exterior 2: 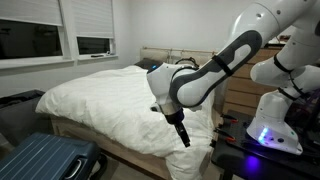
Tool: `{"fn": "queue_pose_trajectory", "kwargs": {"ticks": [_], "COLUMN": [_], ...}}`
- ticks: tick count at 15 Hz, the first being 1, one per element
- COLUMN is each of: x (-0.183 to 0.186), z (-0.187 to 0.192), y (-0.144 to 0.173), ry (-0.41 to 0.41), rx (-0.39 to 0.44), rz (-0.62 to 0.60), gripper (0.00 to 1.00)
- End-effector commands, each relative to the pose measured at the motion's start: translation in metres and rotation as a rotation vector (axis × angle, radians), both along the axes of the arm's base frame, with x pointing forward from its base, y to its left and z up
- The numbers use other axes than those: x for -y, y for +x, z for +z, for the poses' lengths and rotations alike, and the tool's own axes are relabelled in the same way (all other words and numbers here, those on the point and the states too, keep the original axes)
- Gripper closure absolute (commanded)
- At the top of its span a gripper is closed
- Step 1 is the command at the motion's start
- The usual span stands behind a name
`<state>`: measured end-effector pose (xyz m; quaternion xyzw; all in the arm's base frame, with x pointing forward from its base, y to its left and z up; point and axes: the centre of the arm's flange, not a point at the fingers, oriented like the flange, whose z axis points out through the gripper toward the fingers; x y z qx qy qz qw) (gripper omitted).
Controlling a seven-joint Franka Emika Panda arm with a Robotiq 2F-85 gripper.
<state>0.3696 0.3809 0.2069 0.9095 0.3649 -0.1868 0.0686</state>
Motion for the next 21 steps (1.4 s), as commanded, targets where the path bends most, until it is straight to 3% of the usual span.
{"fn": "queue_pose_trajectory", "kwargs": {"ticks": [1,10,21], "x": [0.045,0.133,0.250], "z": [0.019,0.075,0.158], "y": [0.024,0.061,0.094], "ry": [-0.029,-0.094,-0.107], "rx": [0.014,0.123,0.210], "rz": [-0.074,-0.204,-0.392], "gripper": [0.00,0.00,0.00]}}
